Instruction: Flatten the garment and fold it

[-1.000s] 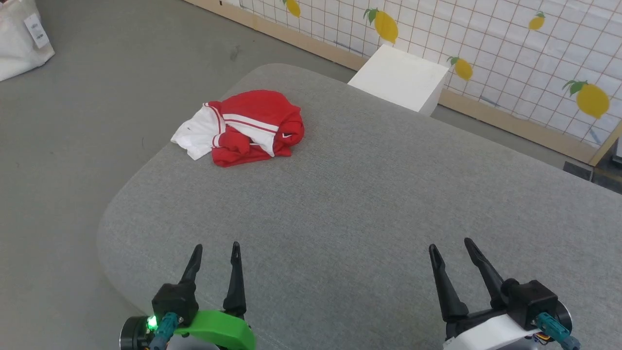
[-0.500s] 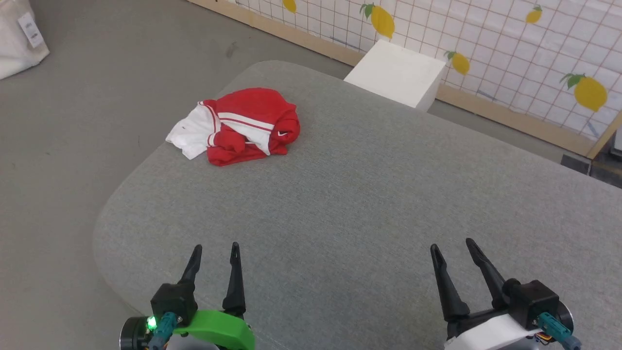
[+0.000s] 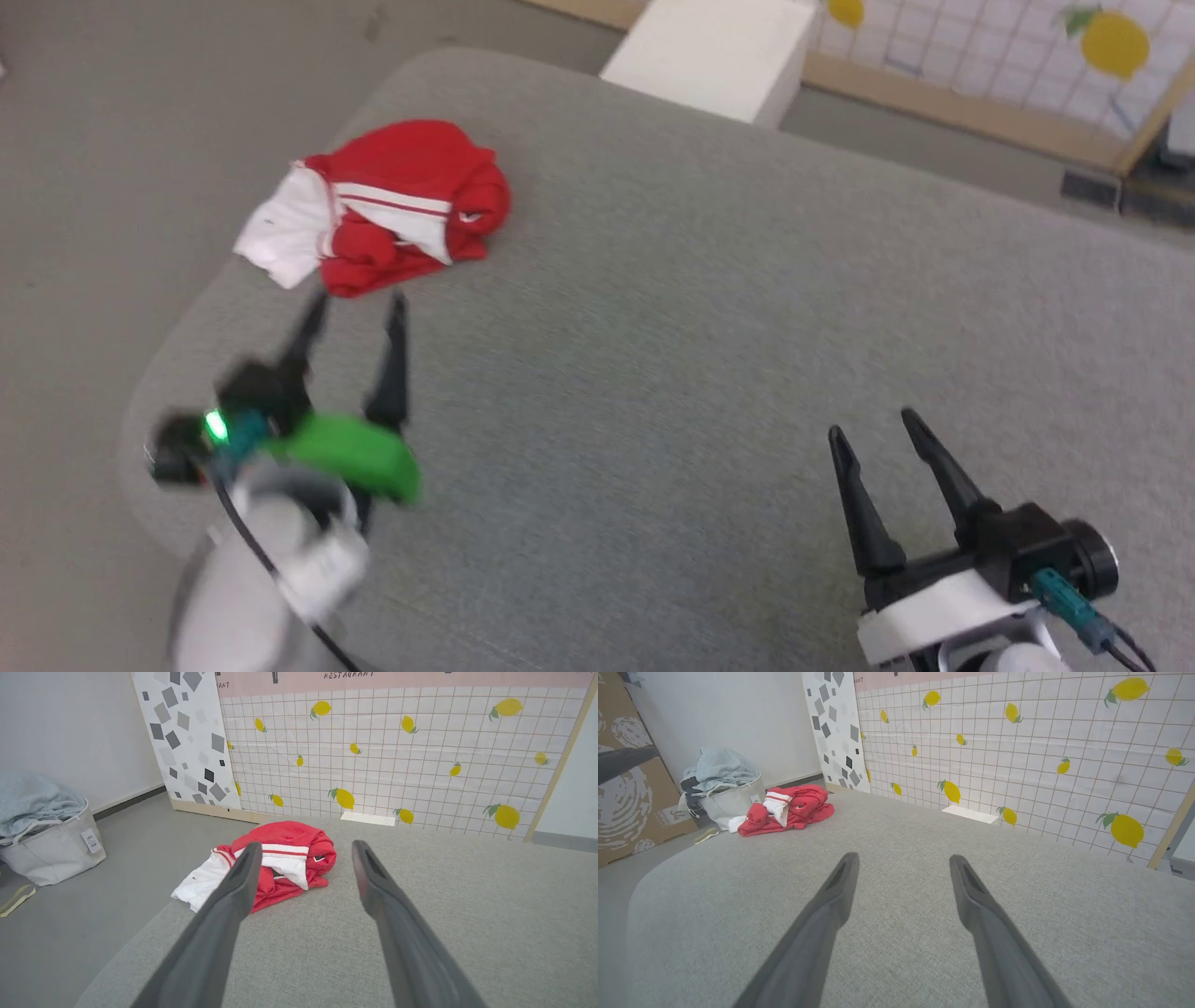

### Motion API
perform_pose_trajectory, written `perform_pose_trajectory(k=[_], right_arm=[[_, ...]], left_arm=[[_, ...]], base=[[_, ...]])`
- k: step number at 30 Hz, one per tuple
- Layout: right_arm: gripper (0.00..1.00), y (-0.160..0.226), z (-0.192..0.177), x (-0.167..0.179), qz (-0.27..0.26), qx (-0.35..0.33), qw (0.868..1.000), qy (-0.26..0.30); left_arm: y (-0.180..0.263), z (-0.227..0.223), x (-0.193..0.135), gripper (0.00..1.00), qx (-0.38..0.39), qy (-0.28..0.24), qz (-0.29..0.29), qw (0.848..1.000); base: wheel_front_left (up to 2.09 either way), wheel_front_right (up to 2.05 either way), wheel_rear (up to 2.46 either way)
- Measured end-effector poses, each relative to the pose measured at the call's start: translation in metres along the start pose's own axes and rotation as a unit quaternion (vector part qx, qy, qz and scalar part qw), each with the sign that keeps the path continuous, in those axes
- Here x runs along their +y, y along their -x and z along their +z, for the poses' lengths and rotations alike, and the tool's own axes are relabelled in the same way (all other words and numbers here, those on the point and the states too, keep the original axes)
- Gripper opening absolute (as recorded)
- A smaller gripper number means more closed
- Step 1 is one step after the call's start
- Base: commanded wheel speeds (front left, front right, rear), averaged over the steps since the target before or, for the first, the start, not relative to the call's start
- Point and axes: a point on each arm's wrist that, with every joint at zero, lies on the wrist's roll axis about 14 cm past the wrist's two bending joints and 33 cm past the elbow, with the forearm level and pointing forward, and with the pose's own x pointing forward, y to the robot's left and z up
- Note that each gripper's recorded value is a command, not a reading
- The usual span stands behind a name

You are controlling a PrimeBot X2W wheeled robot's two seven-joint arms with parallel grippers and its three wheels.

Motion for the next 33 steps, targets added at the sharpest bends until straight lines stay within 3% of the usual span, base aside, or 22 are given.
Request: perform_pose_trajectory(k=[7,11,17,28,33], right_arm=[[1.00,-0.006,-0.009,-0.028,-0.030,0.000,1.000,0.005],[1.00,-0.006,-0.015,-0.050,-0.056,0.001,0.998,0.003],[1.00,0.004,-0.032,-0.080,-0.099,0.018,0.995,-0.003],[1.00,0.029,-0.060,-0.120,-0.161,0.054,0.985,-0.012],[1.00,0.040,-0.073,-0.131,-0.181,0.073,0.981,-0.016]], left_arm=[[-0.084,-0.007,0.015,1.00,0.083,-0.070,-0.040,0.993],[-0.118,-0.037,0.027,1.00,0.181,-0.102,-0.042,0.977],[-0.141,-0.097,0.023,1.00,0.333,-0.101,-0.060,0.935],[-0.154,-0.165,0.029,1.00,0.476,-0.145,-0.074,0.864],[-0.145,-0.195,0.020,1.00,0.534,-0.126,-0.084,0.832]], base=[[0.00,0.00,0.00],[0.00,0.00,0.00],[0.00,0.00,0.00],[0.00,0.00,0.00],[0.00,0.00,0.00]])
